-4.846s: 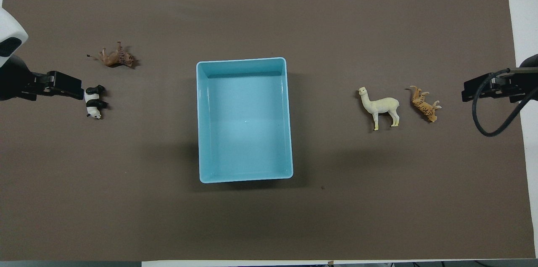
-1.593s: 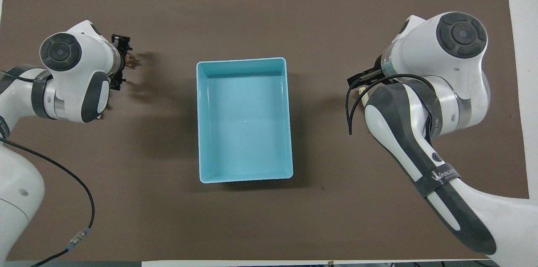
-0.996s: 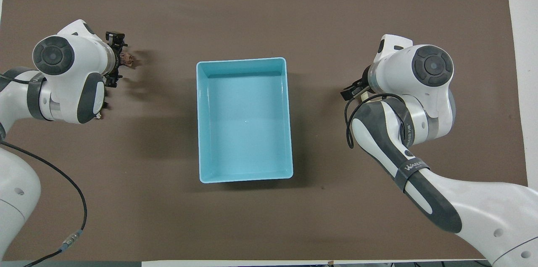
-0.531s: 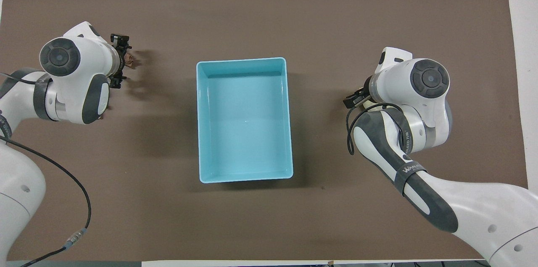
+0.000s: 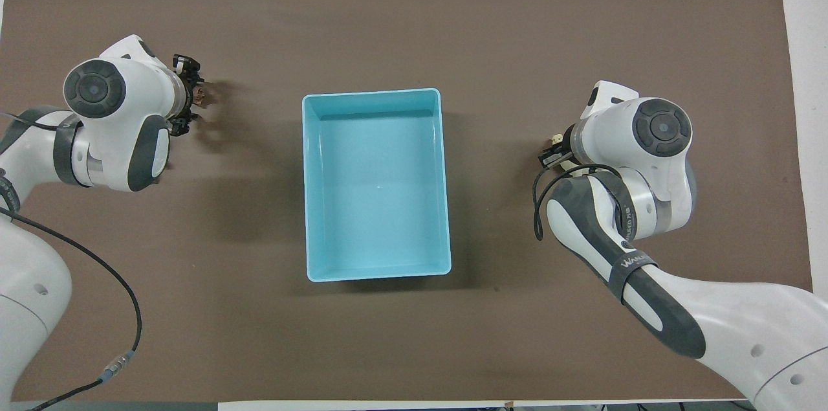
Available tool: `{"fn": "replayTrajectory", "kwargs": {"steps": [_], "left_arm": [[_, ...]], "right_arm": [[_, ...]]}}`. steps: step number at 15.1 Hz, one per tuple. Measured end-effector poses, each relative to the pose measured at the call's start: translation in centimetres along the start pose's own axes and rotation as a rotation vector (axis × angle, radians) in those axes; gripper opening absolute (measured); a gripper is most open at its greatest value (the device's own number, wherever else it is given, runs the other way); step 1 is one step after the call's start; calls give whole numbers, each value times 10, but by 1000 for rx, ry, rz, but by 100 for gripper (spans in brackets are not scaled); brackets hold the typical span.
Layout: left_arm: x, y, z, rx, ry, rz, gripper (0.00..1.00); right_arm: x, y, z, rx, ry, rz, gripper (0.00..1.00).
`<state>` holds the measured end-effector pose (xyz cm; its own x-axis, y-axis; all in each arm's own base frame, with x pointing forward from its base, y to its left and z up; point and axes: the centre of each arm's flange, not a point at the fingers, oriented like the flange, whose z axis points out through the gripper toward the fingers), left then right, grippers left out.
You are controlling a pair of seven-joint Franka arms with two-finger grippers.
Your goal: Put all toys into storage box
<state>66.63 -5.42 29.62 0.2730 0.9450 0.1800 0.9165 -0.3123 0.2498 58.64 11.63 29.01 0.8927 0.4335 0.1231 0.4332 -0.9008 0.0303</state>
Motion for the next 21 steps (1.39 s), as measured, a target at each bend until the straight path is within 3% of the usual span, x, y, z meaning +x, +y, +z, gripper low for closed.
{"fn": "replayTrajectory", "kwargs": {"steps": [1,3,5,6,10,14,19,21], "left_arm": [[0,0,0,-1,0,0,67],[0,1,-1,-5,1,0,45],[1,2,-3,-9,2,0,45],[2,4,-4,-13,3,-1,40],[7,19,-19,-33,14,-5,40],[2,40,-44,-4,21,7,40],[-9,46,-56,18,20,22,40],[-8,47,-60,19,22,21,40]], "right_arm": [[0,1,-2,-1,4,2,30],[2,7,-11,-7,18,10,26],[8,18,-31,-9,11,25,26],[15,24,-49,-9,0,31,26],[61,15,-158,19,-11,98,26],[92,-80,-228,44,-18,235,26],[100,-196,-222,62,-22,313,26],[109,-241,-219,94,39,389,26]]}}
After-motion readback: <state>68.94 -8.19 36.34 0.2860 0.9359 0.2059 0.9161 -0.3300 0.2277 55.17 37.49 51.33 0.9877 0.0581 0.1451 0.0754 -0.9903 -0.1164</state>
